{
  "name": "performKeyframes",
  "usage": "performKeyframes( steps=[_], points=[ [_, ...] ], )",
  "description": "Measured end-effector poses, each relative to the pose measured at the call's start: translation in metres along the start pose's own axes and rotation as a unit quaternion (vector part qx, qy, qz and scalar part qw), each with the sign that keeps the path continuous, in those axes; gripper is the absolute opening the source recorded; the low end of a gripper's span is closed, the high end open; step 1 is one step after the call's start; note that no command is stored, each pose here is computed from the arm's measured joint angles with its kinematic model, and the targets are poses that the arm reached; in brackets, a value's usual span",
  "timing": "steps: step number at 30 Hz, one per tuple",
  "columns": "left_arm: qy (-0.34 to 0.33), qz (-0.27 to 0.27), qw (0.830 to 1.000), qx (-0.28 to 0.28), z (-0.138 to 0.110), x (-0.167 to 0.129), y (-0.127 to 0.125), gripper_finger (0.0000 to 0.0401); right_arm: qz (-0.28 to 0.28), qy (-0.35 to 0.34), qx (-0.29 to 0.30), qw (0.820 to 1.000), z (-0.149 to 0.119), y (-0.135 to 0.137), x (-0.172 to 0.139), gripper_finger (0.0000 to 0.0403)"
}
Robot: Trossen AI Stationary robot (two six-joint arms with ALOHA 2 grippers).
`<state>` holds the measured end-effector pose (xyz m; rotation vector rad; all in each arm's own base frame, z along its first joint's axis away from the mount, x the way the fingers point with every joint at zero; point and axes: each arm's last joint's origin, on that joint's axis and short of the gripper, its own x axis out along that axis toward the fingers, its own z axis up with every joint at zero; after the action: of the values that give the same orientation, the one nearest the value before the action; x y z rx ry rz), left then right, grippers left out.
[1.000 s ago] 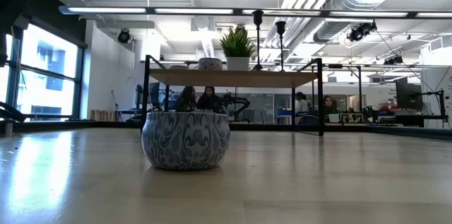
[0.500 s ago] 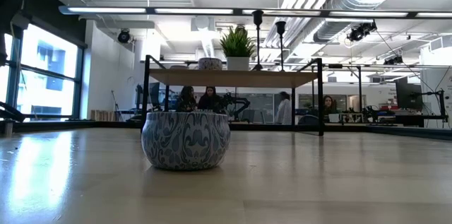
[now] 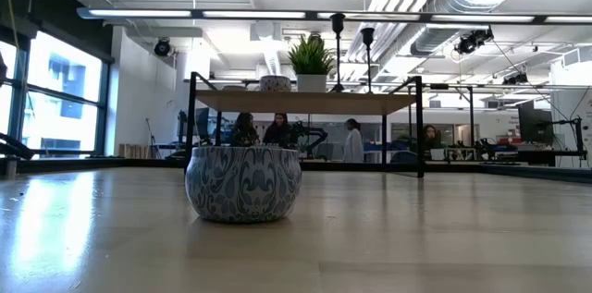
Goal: Pick & Place candle stick holders
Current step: Put the black left candle holder on the shelf
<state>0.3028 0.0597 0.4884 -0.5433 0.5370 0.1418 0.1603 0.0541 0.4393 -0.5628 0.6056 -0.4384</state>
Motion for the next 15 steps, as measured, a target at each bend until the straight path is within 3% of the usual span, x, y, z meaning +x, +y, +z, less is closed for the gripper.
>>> performKeyframes(
  steps=[6, 15],
  points=[
    [0.003, 0.007, 0.999, 0.033, -0.012, -0.02, -0.015, 0.0266, 0.026, -0.033, 0.076, 0.996, -0.003, -0.013, -0.01, 0.0],
    [-0.036, 0.05, 0.995, 0.078, -0.037, -0.071, -0.043, 0.0266, 0.083, -0.124, 0.183, 0.972, 0.011, -0.024, -0.021, 0.0]
  ],
)
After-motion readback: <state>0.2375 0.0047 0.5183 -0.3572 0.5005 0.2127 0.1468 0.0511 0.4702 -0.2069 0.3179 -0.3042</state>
